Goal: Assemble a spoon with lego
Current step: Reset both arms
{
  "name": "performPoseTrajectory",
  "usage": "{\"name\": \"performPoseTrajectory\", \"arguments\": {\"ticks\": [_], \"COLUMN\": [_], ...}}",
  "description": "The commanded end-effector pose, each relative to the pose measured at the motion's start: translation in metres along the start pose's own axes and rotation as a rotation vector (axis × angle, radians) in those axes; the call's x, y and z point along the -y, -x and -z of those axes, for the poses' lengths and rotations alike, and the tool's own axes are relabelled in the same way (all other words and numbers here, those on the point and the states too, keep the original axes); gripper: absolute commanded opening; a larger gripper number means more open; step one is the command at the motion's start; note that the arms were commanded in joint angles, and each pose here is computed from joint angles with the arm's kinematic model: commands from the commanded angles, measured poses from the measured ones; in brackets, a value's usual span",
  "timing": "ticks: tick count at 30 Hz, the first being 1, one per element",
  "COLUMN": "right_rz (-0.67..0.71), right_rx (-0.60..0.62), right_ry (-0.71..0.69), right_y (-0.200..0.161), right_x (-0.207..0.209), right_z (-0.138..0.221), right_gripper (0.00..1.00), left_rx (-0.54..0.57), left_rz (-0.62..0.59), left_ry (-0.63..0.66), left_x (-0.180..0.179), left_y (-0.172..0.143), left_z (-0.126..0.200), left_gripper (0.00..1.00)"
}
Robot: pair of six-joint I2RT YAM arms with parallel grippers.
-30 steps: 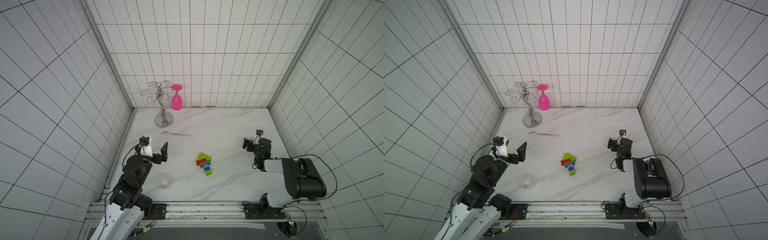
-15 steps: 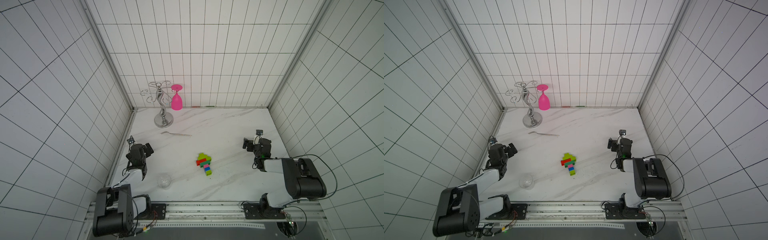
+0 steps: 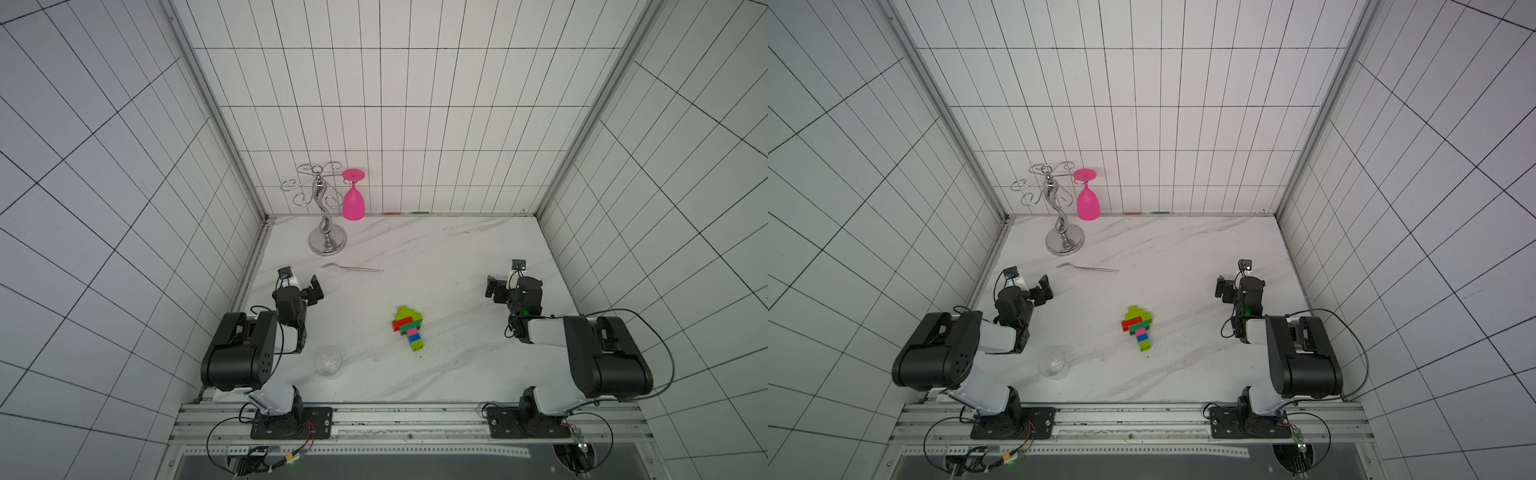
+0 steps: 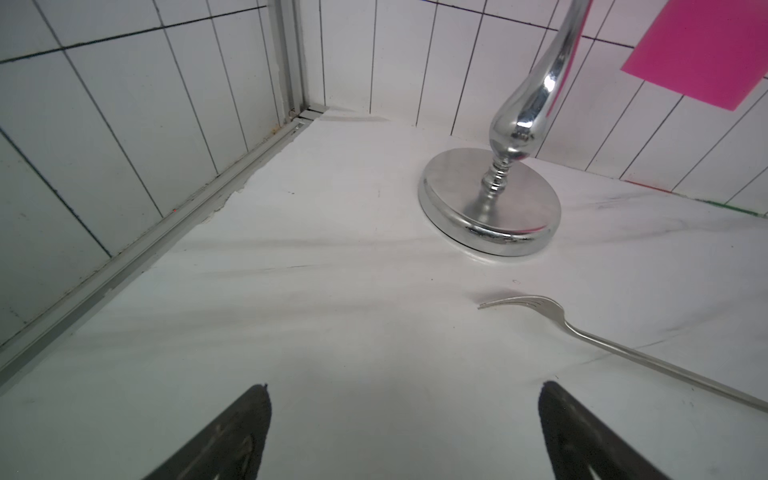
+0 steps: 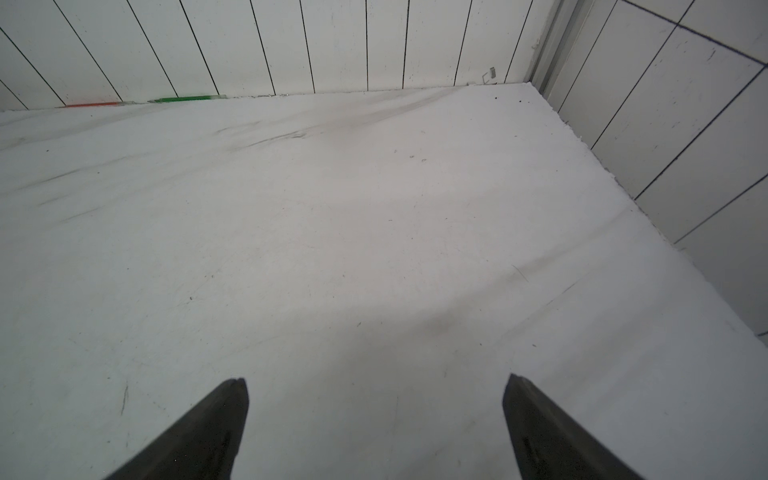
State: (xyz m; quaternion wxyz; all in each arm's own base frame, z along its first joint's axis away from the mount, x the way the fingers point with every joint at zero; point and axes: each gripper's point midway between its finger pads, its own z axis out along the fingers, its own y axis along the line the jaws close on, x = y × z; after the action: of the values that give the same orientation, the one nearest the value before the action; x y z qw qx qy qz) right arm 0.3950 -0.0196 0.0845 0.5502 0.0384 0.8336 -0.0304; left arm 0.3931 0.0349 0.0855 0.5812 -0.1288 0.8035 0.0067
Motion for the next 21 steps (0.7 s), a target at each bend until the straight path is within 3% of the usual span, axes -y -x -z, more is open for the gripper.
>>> {"name": "performPoseTrajectory", "arguments": {"ticks": [1, 4, 10, 21], "right_rz": [0.000, 0.000, 0.000, 0.006], "right_rx": [0.023, 0.024, 0.024, 0.014], "right_ry": [0.000, -0.001, -0.001, 0.009], "right_y": [0.0110, 0.0113, 0.0113, 0.0109], "right_x": [0.0001, 0.0002, 0.0004, -0.0022], "right_z": [-0.0038, -0.0036, -0.0037, -0.0058], "right_gripper": [0.99, 0.99, 0.99, 0.99], "left_rx": [0.045, 0.108, 0.040, 0.047], "left_rz": [-0.048, -0.055, -0.048, -0.049], "left_ry": [0.038, 0.030, 0.053, 0.051], "left_x": [0.0032, 0.0050, 0.0028, 0.0036], "left_y": [0.0318, 0.0346, 0.0319, 0.0321], "left_z": [-0.0086, -0.0063, -0.0079, -0.0080], "left_gripper": [0.99, 0.99, 0.99, 0.99]}}
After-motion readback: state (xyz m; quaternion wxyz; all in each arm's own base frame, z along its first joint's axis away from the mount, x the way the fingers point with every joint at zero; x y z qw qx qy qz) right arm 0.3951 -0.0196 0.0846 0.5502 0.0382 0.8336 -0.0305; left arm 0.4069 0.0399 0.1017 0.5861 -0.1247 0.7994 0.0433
